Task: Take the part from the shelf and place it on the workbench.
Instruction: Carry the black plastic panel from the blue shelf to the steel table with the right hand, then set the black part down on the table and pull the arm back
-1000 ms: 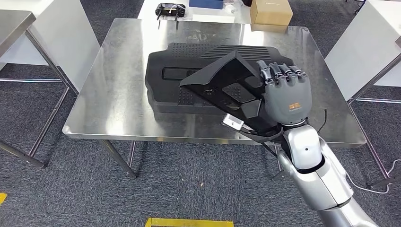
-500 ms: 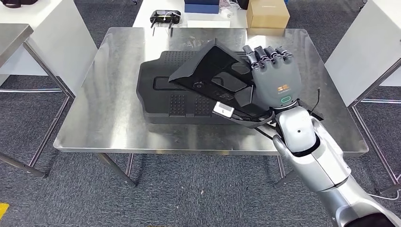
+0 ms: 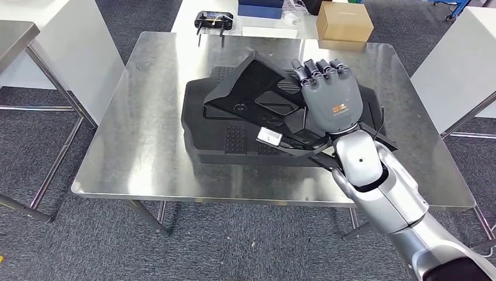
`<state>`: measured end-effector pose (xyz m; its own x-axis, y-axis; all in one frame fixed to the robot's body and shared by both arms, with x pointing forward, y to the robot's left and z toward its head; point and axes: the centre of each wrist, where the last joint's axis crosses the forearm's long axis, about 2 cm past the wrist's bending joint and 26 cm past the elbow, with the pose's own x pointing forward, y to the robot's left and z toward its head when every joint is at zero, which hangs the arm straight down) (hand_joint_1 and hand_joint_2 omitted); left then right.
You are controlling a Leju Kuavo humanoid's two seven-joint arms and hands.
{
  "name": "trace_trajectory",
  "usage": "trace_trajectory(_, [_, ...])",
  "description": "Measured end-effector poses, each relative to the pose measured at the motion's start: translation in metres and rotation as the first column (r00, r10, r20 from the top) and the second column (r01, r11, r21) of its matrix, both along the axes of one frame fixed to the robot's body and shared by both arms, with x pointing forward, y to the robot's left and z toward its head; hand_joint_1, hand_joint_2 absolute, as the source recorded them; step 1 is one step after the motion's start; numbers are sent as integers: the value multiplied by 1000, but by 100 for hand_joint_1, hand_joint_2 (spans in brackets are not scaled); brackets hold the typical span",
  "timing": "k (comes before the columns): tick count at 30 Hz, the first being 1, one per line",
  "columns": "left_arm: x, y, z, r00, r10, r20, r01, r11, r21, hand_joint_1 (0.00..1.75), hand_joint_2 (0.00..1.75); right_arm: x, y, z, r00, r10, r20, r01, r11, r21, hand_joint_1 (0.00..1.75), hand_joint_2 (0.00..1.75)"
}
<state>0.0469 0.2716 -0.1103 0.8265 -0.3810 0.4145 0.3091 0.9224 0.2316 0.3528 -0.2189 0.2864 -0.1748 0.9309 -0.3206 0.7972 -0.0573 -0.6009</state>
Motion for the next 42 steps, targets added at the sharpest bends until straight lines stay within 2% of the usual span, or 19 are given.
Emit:
trace_trajectory(25, [2, 1, 0, 1000, 1, -8, -1, 1000, 1, 0, 175, 13, 0, -5, 999, -41, -25, 41, 999, -16, 175, 175])
trace_trajectory(42, [7, -1, 1, 1000, -5, -1, 5, 1000, 2, 0, 175, 18, -9, -6, 994, -112, -2, 112, 993, -25, 175, 175])
